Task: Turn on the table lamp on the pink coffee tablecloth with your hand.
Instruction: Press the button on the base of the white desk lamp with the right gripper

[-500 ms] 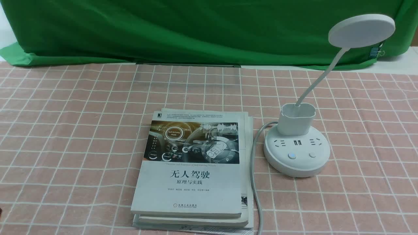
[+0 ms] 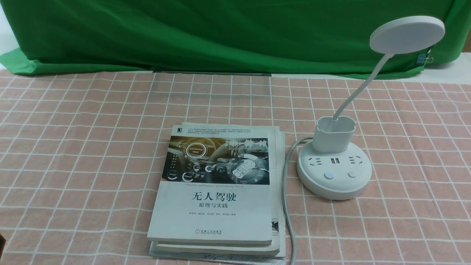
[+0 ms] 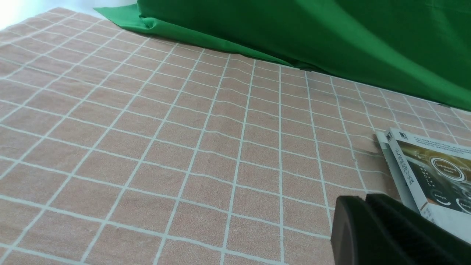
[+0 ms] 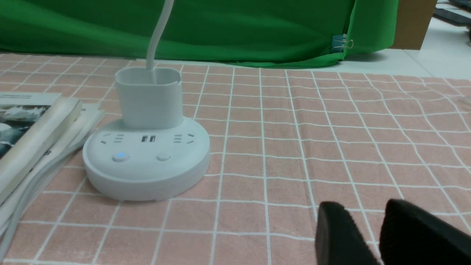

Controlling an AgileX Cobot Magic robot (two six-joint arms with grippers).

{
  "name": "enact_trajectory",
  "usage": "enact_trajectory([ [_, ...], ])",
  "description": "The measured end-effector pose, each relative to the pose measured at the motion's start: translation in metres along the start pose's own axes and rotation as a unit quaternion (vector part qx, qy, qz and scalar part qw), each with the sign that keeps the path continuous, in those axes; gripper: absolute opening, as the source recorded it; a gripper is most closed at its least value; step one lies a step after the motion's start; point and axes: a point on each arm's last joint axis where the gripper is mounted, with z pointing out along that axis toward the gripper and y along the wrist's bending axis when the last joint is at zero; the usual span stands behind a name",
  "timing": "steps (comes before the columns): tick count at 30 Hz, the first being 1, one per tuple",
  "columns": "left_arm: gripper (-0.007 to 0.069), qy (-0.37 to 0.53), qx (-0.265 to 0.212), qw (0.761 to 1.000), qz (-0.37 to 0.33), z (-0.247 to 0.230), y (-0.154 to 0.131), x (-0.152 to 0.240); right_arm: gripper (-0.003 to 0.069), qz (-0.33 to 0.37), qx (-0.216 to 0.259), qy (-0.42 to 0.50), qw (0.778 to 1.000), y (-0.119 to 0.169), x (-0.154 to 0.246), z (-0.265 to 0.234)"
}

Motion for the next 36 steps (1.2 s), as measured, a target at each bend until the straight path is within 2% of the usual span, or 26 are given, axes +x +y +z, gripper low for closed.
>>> enact_trajectory([
  [31,0.0019,0.0,0.0,1.0,0.001,0.0,0.0,0.0,0.0242,0.0,0.002,-0.011,1.0,-0.0003,-0.0021,0.0],
  [34,0.0019,0.0,0.0,1.0,0.001,0.0,0.0,0.0,0.0242,0.017,0.004,-0.03,0.999,-0.0008,-0.0054,-0.0002],
  [36,0.0019,0.0,0.0,1.0,0.001,0.0,0.0,0.0,0.0242,0.071,0.004,-0.045,0.996,-0.0012,-0.0081,-0.0004],
])
